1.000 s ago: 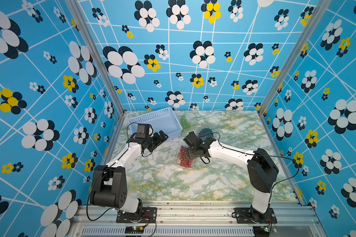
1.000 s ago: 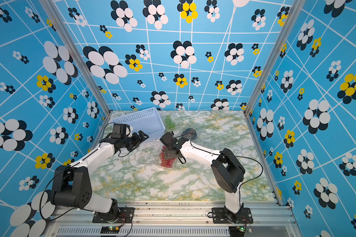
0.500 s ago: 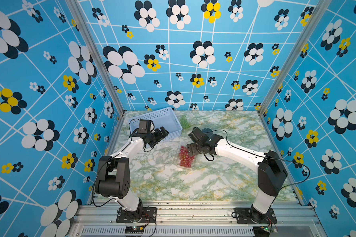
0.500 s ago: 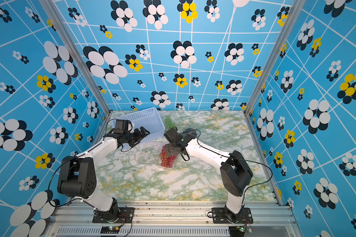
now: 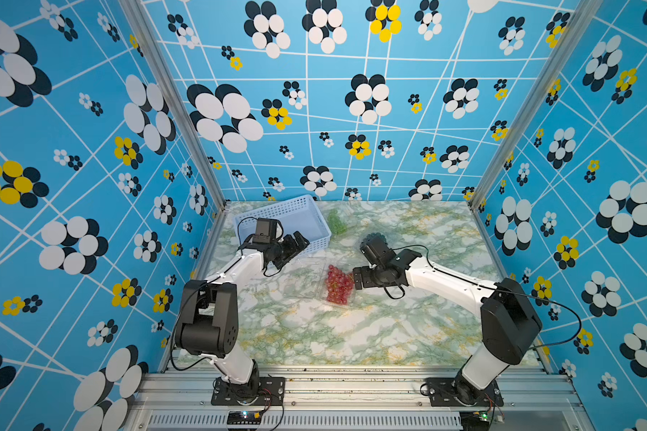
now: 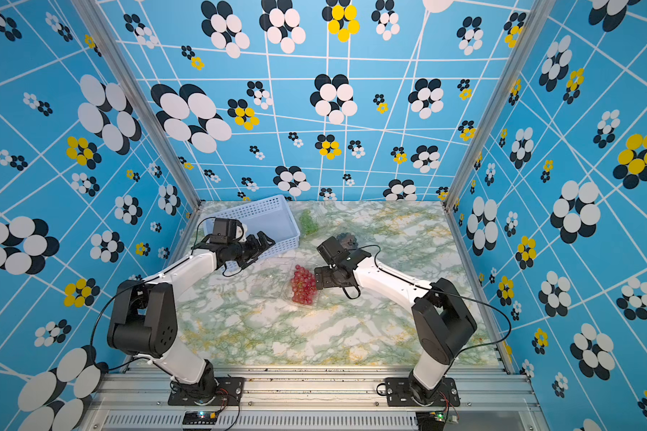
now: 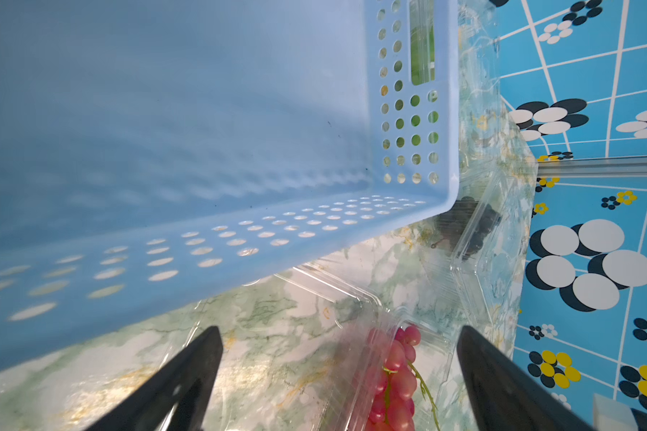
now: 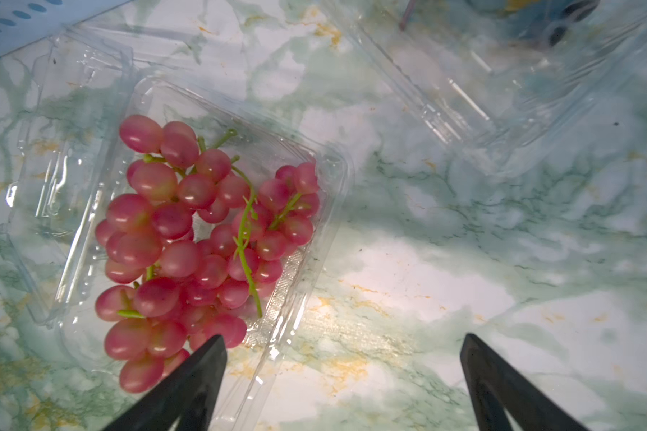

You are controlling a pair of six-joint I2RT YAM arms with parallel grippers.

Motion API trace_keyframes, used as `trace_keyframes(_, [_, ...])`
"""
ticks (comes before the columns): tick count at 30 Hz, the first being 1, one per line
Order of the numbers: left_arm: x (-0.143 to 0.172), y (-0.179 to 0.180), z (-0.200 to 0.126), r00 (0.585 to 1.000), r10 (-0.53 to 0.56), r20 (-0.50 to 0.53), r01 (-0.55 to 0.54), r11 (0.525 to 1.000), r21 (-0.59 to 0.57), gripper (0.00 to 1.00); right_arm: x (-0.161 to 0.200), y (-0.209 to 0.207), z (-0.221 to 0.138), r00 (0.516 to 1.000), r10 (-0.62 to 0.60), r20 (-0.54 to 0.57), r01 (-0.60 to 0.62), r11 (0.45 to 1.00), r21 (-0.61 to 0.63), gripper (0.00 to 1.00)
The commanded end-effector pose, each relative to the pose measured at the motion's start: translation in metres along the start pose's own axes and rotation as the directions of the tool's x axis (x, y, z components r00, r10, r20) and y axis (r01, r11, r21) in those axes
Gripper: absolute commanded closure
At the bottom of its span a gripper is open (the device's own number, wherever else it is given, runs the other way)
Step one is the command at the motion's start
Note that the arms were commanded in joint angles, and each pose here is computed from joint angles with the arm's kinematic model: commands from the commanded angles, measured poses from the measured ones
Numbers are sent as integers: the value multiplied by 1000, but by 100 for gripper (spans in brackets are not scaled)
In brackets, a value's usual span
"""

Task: Pack grapes into containers
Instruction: Move the basket to the center of the board.

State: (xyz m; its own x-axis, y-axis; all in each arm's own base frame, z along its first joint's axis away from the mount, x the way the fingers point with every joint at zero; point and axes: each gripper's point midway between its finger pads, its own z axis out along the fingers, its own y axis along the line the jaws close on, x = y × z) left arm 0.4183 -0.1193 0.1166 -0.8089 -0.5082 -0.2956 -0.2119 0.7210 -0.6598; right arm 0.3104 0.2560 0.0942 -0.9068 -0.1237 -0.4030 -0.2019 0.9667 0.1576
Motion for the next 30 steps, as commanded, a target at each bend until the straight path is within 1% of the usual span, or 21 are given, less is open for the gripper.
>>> trace_keyframes(1, [8,14,13,1000,-6,-24,6,1000,-21,0,-2,15,5,999,46,-8,-47,995,-93,1])
trace_keyframes(5, [0,19,22,1000,-15,-22,14,999,-31,1,-4,24,11,998,55,-21,-58,989,-133,1])
trace_keyframes(14, [-24,21,38,999,-31,-15,30,999,-38,0,-17,32,22,998,56,-27,-60,985,-159,1])
trace_keyframes(17, [-32,22,38,1000,-28,-6,28,999,-33,0,-23,35,23,999,48,-20,-50,985,-165,1])
trace_keyframes(26, [-51,46,47,997,-73,8,74,996,-53,0,-41,41,26,999,47,-4,-47,983,-178,1])
trace_keyframes(30, [-56,51,50,997,-79,15,80,995,-55,0,-44,42,27,999,45,-2,-44,983,-178,1])
